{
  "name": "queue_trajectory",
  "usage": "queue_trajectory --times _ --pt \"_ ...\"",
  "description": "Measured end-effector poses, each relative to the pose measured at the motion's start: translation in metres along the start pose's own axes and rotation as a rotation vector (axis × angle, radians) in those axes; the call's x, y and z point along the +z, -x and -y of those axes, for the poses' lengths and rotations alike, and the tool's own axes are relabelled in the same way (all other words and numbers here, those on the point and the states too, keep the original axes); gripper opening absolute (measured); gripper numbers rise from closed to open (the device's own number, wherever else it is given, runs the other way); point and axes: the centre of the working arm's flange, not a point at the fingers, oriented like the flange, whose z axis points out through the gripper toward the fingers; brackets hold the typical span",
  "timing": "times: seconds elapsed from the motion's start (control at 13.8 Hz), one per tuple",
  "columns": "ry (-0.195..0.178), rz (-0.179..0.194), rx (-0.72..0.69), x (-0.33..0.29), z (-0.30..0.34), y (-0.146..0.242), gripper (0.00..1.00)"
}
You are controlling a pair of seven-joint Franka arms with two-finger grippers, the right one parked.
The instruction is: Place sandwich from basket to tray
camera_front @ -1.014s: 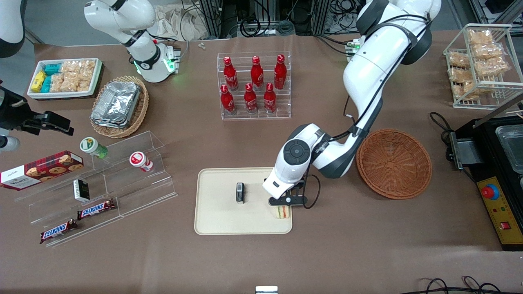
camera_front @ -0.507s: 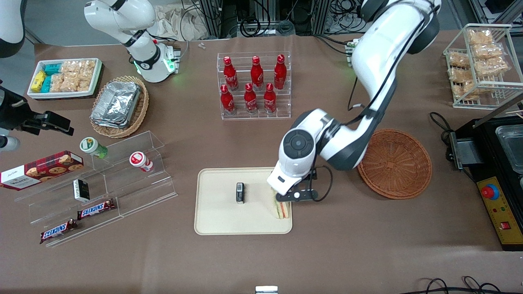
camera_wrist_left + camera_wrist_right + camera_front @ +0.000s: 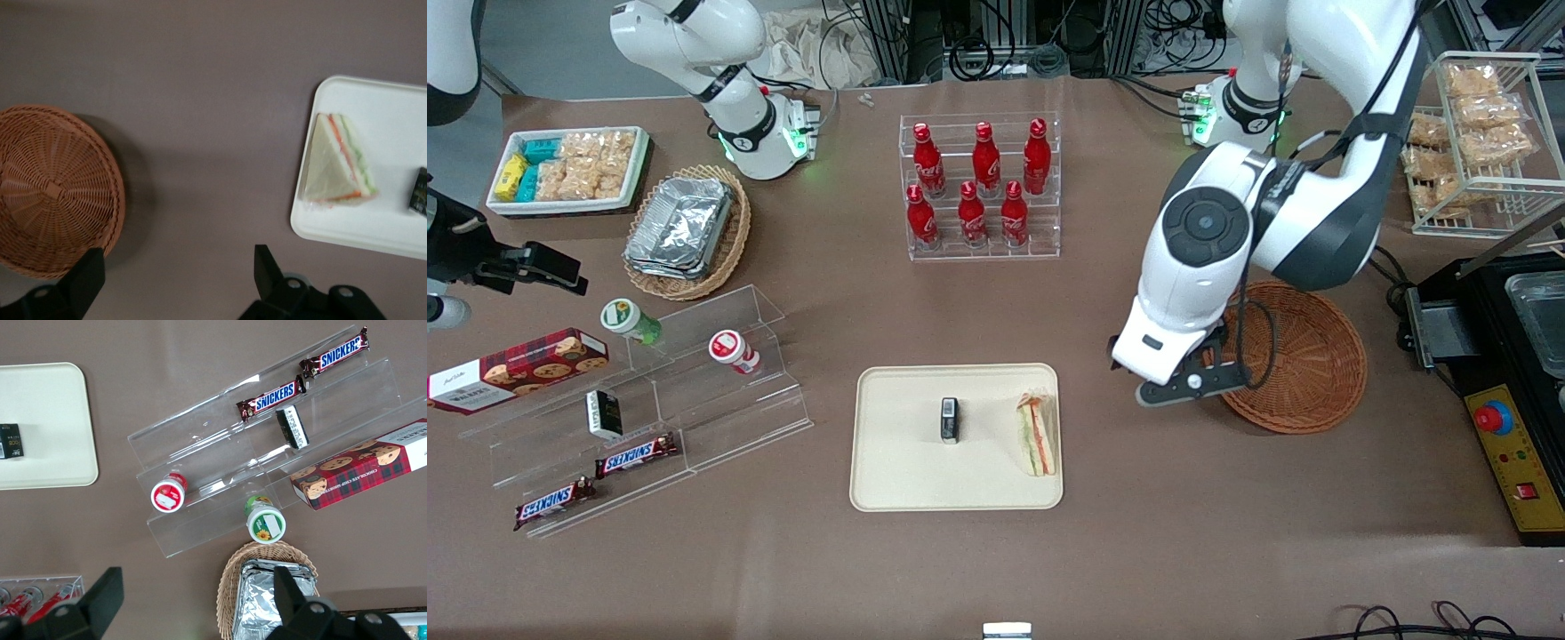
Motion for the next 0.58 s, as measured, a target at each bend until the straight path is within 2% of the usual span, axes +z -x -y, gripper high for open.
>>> queue_trajectory --times 0.22,0.43,0.58 --pt "0.029 0.02 0.032 -0.032 0.057 0.011 0.99" --pt "0.021 0.03 0.043 -0.061 0.135 0.018 1.0" --pt "0.008 0.053 0.041 -0.075 0.183 0.014 1.0"
